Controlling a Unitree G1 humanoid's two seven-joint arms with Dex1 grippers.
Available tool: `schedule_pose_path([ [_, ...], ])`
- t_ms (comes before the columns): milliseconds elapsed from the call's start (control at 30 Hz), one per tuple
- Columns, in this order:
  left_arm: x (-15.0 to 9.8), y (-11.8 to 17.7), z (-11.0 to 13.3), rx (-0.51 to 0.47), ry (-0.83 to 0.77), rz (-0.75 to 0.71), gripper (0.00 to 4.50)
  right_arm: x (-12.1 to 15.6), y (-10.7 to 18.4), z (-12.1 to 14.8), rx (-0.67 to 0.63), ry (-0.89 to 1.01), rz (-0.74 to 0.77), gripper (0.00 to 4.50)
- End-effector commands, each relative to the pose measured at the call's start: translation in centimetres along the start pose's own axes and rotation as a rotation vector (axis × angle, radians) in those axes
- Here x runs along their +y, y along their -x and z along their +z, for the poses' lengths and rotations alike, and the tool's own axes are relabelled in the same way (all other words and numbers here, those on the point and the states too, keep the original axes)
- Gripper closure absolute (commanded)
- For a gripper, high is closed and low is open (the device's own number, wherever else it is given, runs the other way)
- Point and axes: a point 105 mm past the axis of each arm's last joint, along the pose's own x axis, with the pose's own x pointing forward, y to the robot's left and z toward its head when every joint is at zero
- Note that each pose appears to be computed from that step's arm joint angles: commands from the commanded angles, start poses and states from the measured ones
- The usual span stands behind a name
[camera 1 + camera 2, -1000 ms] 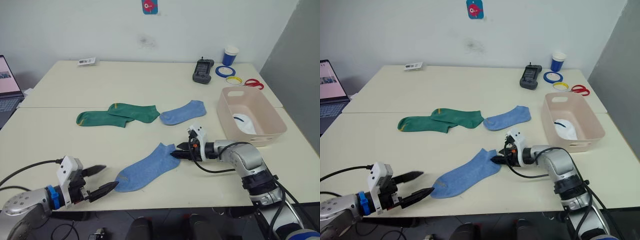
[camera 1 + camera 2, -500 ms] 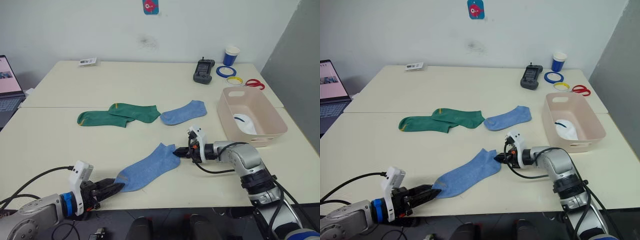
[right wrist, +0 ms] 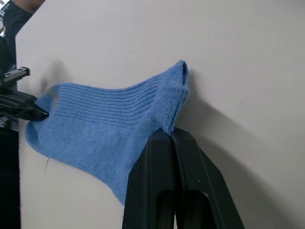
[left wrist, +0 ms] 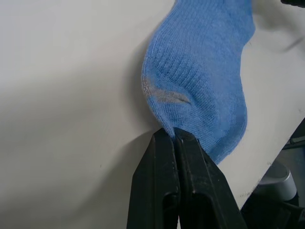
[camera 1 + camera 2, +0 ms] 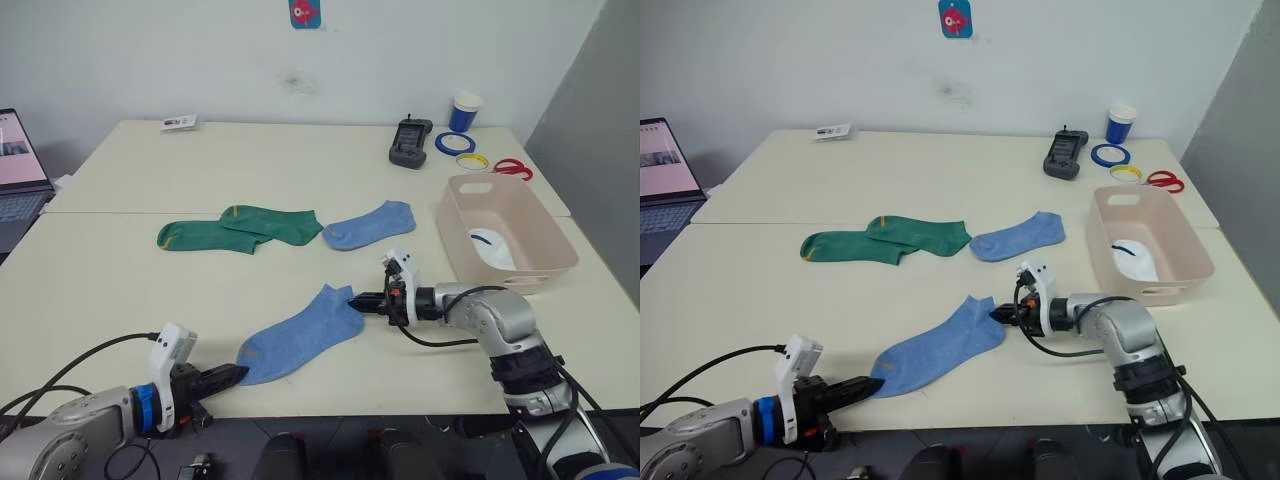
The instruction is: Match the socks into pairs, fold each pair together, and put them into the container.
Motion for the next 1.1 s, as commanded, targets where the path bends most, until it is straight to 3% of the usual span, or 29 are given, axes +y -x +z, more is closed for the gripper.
schedule_pose_path([
  [33,0.0,-0.7,2.0,0.006,-0.097,-0.017,4.47,1.2,2.4,0.5,-0.049,0.008,-0.026,4.5],
  [367,0.6,-3.5,2.9,0.155,-0.283,-0.086,4.47,3.0,5.3,-2.8,-0.092,-0.159,-0.192,4.5],
  [767,1.1,-3.3,2.9,0.224,-0.295,-0.131,4.47,4.7,6.5,-4.8,-0.101,-0.272,-0.209,4.5],
  [1100,1.2,-3.1,2.2,0.244,-0.283,-0.128,4.47,4.3,6.5,-4.9,-0.077,-0.276,-0.213,4.5],
])
